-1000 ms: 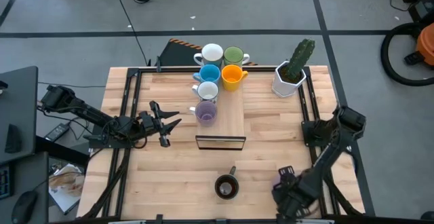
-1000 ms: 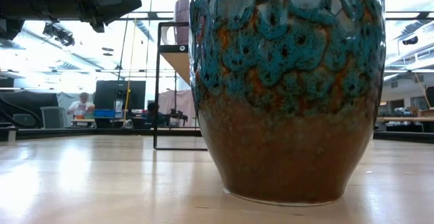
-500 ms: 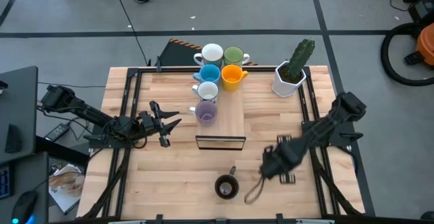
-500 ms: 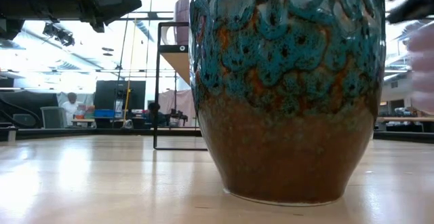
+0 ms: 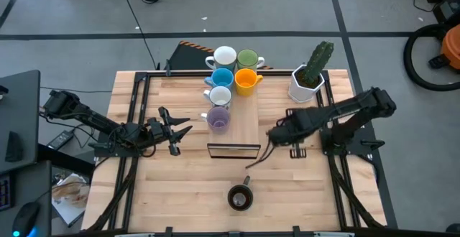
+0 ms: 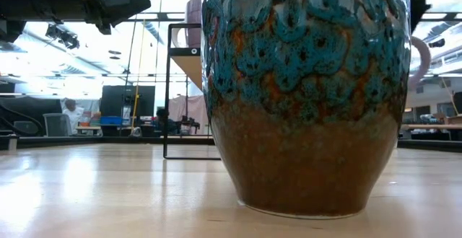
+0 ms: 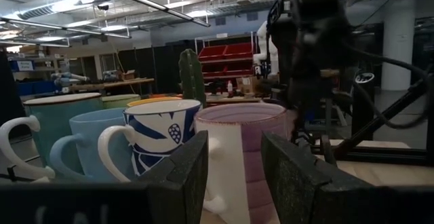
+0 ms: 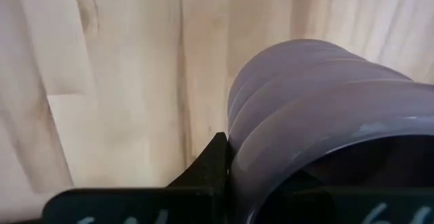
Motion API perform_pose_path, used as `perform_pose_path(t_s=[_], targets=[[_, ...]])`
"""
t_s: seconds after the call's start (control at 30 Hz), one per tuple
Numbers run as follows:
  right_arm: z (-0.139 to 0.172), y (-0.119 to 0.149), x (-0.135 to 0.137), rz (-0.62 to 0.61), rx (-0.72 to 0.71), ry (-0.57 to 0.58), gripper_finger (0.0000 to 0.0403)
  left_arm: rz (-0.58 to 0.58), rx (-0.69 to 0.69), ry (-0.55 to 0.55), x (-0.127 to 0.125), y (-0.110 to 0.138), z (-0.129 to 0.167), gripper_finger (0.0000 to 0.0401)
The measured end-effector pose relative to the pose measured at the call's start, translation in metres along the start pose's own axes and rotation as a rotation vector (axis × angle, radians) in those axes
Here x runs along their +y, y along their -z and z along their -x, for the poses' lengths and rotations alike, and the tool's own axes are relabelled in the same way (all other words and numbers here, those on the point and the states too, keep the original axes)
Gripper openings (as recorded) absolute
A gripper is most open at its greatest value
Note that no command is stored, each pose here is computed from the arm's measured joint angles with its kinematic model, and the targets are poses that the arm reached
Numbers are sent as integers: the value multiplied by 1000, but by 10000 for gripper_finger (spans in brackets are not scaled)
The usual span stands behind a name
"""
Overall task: Place coffee mugs
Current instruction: Put the purple mug on the shelf
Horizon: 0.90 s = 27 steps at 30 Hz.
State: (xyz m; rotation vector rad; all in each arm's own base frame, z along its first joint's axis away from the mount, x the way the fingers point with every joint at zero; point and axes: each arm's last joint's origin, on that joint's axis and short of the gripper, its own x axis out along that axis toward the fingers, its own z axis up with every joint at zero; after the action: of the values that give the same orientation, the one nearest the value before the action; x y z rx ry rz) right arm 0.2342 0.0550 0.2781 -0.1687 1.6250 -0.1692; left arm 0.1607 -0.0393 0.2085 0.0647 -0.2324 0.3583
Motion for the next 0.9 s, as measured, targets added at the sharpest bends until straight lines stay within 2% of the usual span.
perform_pose_path(t_s=[0.1,0.3,0.53,0.9], targets=[[12,-3,-18,-3,-23,7,34,0,0,0,0,0,0,142],[52,-13,-51,-22,-193,36,34,-1,0,0,0,0,0,142],[92,-32,-66,14,-432,4,34,-1,0,-1,0,0,0,142],[78,-93,-80,43,-376,-73,34,-1,0,-1,0,0,0,142]])
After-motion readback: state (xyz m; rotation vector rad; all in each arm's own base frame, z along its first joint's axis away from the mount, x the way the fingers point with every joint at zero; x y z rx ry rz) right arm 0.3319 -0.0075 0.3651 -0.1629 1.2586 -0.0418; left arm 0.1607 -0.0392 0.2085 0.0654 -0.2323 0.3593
